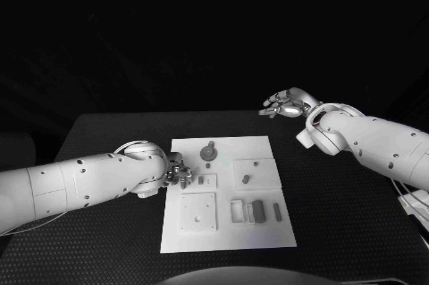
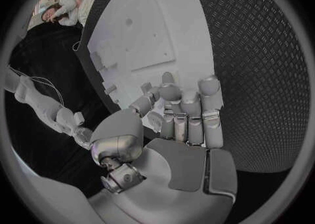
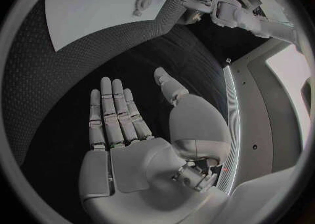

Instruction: Assemble the parts on the task board

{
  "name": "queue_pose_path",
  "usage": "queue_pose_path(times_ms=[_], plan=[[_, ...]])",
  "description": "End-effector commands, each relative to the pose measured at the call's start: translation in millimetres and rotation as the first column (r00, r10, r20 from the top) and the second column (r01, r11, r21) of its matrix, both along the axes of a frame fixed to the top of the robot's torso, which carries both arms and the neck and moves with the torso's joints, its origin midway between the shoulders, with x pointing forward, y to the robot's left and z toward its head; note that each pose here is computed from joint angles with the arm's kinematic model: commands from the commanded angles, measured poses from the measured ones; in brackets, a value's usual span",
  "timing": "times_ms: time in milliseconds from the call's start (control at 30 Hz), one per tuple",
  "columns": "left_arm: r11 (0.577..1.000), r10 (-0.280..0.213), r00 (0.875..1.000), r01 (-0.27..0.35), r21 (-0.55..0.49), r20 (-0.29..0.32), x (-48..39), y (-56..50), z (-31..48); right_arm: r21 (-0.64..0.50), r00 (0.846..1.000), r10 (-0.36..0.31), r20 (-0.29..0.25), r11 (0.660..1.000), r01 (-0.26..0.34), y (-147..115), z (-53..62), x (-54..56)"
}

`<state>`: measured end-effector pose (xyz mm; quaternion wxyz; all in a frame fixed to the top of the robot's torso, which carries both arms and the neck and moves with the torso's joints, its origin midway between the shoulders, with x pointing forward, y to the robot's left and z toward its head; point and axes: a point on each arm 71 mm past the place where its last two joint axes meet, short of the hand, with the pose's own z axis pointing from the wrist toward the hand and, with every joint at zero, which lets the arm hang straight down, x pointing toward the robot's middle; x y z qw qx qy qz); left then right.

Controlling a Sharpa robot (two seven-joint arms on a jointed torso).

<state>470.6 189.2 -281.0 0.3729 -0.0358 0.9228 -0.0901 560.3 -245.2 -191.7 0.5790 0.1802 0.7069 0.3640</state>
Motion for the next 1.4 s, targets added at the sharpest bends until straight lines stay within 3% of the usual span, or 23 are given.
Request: queue_pose_path(times_ms=[33, 1400], plan=[[1.0, -0.013, 1.0, 0.013, -0.002, -0.016, -2.1, -2.7, -1.1, 0.002, 1.0, 0.013, -0.005, 1.0, -0.013, 1.3, -0.8, -0.4], [1.0, 0.018, 1.0, -0.018, -0.002, 0.003, 1.4, 1.2, -0.8, 0.002, 1.0, 0.01, -0.006, 1.0, -0.01, 0.3, -1.2, -0.7]])
